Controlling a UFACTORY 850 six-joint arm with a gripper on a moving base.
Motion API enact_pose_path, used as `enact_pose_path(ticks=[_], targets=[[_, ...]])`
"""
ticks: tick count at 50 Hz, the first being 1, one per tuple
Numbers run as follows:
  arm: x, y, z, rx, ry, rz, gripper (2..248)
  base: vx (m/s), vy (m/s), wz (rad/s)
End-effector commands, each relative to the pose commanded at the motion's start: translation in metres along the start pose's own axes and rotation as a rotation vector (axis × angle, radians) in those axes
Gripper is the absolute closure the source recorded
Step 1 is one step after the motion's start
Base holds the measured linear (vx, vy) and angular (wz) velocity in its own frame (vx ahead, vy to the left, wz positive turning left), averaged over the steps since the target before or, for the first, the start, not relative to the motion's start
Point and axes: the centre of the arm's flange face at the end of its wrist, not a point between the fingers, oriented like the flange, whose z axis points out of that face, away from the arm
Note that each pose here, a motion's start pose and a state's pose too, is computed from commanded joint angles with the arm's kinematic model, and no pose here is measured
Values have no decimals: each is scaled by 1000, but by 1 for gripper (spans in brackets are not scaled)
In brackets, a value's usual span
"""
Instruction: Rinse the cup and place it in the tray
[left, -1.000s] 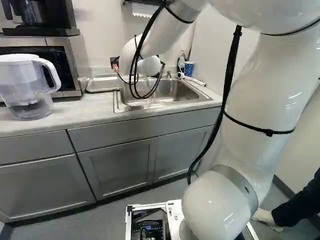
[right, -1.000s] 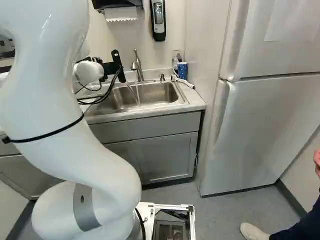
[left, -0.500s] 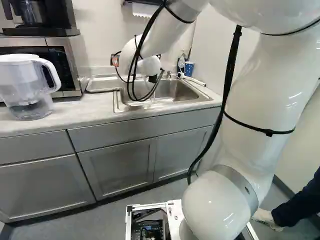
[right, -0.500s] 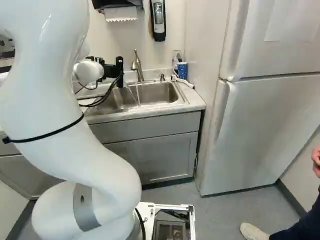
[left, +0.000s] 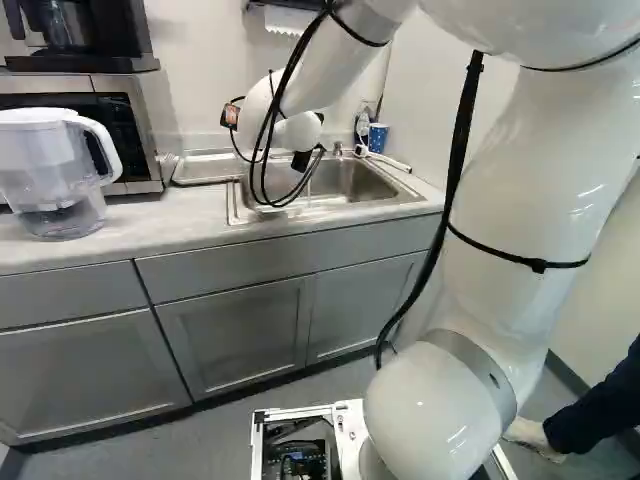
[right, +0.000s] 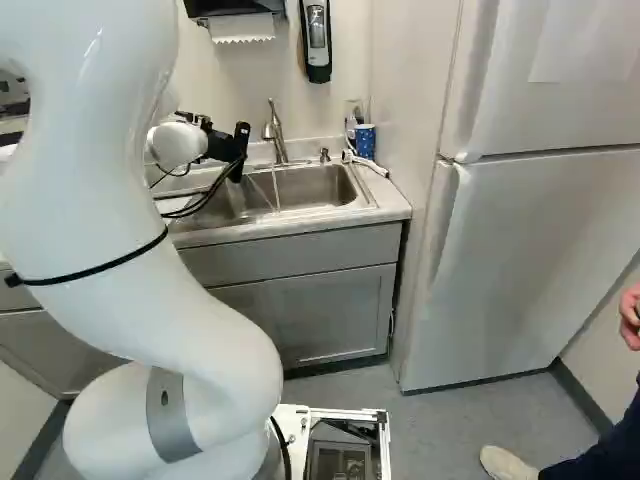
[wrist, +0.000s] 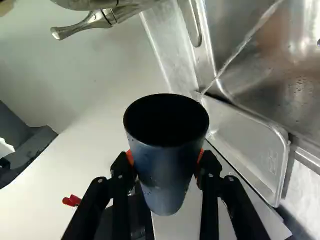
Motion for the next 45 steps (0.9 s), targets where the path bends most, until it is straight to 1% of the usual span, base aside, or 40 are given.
enact_pose_path(ticks=[11,16,25,45], targets=[[0,0,0,0,0,0,125,0,0,0],[0,0,0,0,0,-24,125,0,0,0],[0,0,0,0,0,-107,125,0,0,0],[0,0,0,0,0,-316,125,0,0,0]])
